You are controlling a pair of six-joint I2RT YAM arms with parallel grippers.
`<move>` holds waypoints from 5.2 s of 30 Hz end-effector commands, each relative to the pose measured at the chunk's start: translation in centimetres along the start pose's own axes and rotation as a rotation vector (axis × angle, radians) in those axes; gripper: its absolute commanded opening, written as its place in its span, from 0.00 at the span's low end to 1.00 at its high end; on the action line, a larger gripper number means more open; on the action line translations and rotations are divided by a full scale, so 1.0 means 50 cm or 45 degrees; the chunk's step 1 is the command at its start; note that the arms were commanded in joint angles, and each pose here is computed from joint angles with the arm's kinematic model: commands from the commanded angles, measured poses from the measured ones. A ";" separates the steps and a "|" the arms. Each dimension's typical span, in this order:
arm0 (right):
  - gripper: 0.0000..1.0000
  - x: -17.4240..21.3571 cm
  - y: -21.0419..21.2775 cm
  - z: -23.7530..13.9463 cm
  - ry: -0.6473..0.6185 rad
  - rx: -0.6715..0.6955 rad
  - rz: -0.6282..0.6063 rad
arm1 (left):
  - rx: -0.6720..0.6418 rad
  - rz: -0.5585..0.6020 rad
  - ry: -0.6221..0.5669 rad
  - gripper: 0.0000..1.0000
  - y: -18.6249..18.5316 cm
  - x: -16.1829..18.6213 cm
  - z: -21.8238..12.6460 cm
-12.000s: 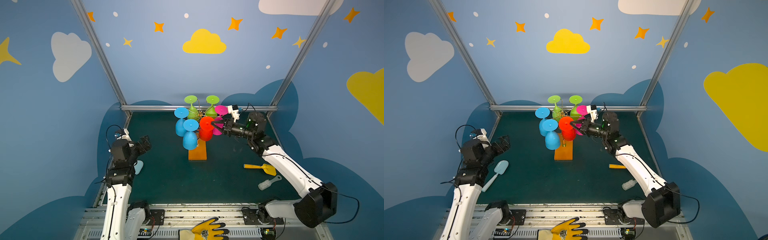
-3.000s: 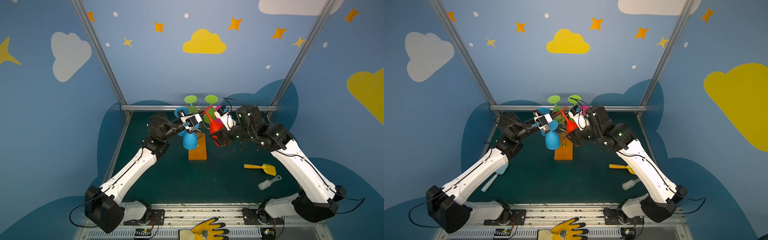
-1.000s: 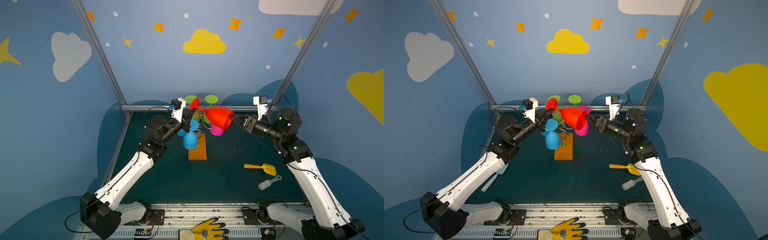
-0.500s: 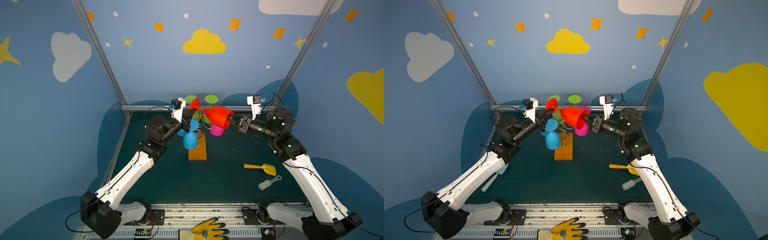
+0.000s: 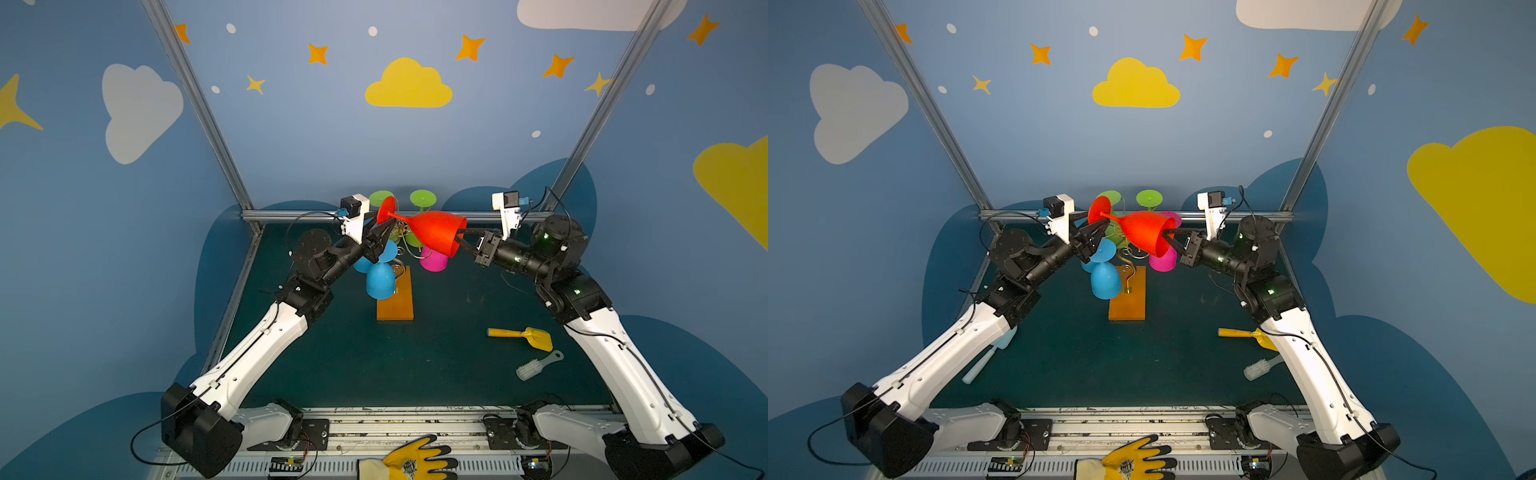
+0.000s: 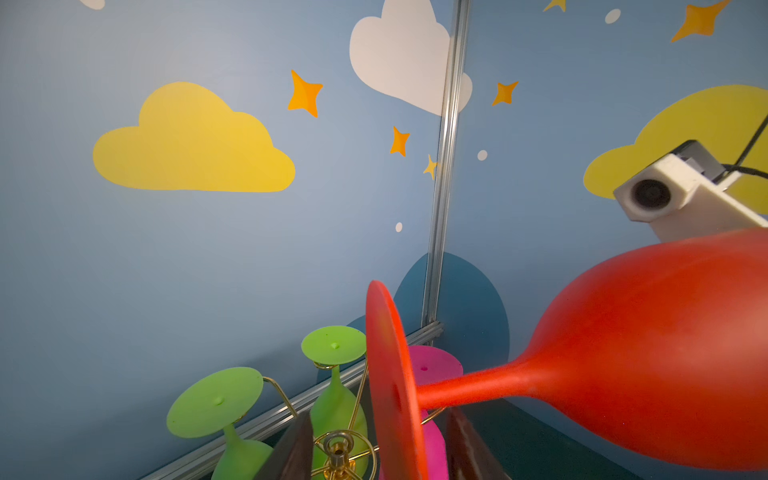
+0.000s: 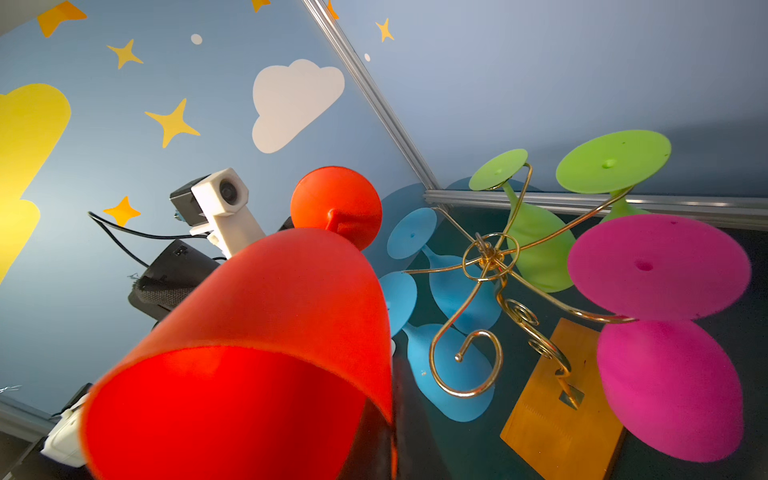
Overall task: Take the wine glass off the wine glass rack
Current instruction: 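Grasp the red glass rim with the right gripper while the left releases, then carry the red glass from the rack with the right gripper while the left retracts, then lower the red glass onto the table beside the rack and open the right gripper, then raise the right gripper and reach it toward the pink glass on the rack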
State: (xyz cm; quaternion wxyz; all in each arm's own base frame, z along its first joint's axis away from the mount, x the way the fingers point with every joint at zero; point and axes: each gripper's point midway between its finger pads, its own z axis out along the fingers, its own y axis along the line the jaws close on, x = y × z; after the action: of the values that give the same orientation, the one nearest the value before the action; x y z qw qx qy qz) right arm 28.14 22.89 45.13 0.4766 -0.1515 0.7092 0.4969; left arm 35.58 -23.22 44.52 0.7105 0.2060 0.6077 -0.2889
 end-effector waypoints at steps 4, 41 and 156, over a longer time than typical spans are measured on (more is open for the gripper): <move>0.00 -0.085 0.043 -0.106 -0.207 0.142 -0.177 | -0.125 0.032 -0.075 0.81 0.035 -0.042 -0.035; 0.00 0.032 -0.388 -0.196 0.580 1.389 -0.317 | -0.959 -0.114 0.174 1.00 0.300 0.095 -0.407; 0.52 -0.051 -0.320 0.125 0.142 0.170 0.468 | -1.032 -0.116 0.074 1.00 0.307 0.076 -0.448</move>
State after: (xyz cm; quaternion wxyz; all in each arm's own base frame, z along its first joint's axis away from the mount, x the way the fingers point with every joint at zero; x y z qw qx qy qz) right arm 43.49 19.79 36.54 0.3318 -0.0053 0.7874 0.5196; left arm 29.59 1.89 35.50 0.6936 -0.1087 0.7101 -0.0527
